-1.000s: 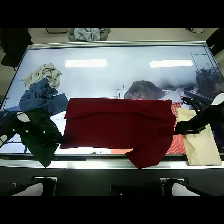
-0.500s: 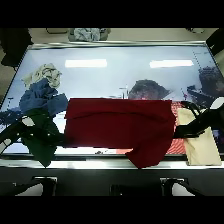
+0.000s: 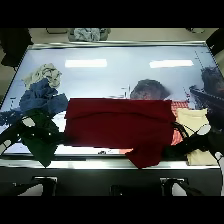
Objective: Fold the shirts.
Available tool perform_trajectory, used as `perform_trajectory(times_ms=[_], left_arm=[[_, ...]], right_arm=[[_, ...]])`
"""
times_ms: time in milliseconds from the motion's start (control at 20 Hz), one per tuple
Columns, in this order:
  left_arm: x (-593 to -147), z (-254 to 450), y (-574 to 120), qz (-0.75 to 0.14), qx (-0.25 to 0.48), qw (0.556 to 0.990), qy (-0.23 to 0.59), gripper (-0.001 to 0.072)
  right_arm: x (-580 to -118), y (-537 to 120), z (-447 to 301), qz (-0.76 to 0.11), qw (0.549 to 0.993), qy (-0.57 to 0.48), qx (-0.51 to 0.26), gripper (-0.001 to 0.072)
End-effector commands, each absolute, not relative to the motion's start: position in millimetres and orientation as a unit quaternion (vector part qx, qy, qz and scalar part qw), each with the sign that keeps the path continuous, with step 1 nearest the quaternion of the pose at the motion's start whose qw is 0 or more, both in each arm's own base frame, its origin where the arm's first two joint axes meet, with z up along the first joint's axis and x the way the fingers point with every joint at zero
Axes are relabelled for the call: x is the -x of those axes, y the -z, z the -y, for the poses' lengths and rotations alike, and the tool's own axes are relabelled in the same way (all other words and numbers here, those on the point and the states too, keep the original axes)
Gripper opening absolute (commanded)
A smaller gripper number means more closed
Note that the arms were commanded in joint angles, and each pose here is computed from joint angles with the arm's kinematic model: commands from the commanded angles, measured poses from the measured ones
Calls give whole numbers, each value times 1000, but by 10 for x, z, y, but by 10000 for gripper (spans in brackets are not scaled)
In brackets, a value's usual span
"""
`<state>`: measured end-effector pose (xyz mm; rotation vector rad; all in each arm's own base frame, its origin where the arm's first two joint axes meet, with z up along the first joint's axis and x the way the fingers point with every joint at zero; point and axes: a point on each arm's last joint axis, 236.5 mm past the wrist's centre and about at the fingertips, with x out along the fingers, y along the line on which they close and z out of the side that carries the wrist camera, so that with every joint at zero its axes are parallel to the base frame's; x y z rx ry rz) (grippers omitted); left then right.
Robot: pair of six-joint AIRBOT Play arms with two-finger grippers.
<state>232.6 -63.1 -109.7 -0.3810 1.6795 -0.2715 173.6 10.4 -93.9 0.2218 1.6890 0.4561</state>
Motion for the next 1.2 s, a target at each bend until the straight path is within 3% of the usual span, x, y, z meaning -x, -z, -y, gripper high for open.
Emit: perform_trajectory(times_ms=[0,100,150,200,300,450,600,950,1150], left_arm=[[-2321,625,1069,-736,164,646,121,22],[-2321,625,1070,-736,164,646,121,22],[-2323,625,1071,-736,164,646,121,22],[-2324,624,1071,-736,164,646,121,22],[-2324,624,1071,-735,164,646,121,22],[-2389,623,1002,-729,161,654,125,21],[-2649,647,629,-678,148,707,135,19],[-3414,557,-78,-583,151,790,118,16],[-4086,564,-53,-583,161,787,123,16]], right_arm=[[-1854,1071,-234,-706,670,-192,-123,539],[-1963,1089,-232,-689,689,-190,-122,538],[-2014,1103,-203,-683,697,-183,-119,492],[-2052,1115,-176,-680,703,-174,-119,405],[-2066,1118,-167,-680,703,-163,-127,58],[-2045,1010,-203,-681,696,-198,-109,50],[-2223,661,-114,-654,722,-218,-61,49],[-3195,-233,228,-538,827,-160,-18,48],[-3922,-225,358,-507,847,-151,-52,48]])
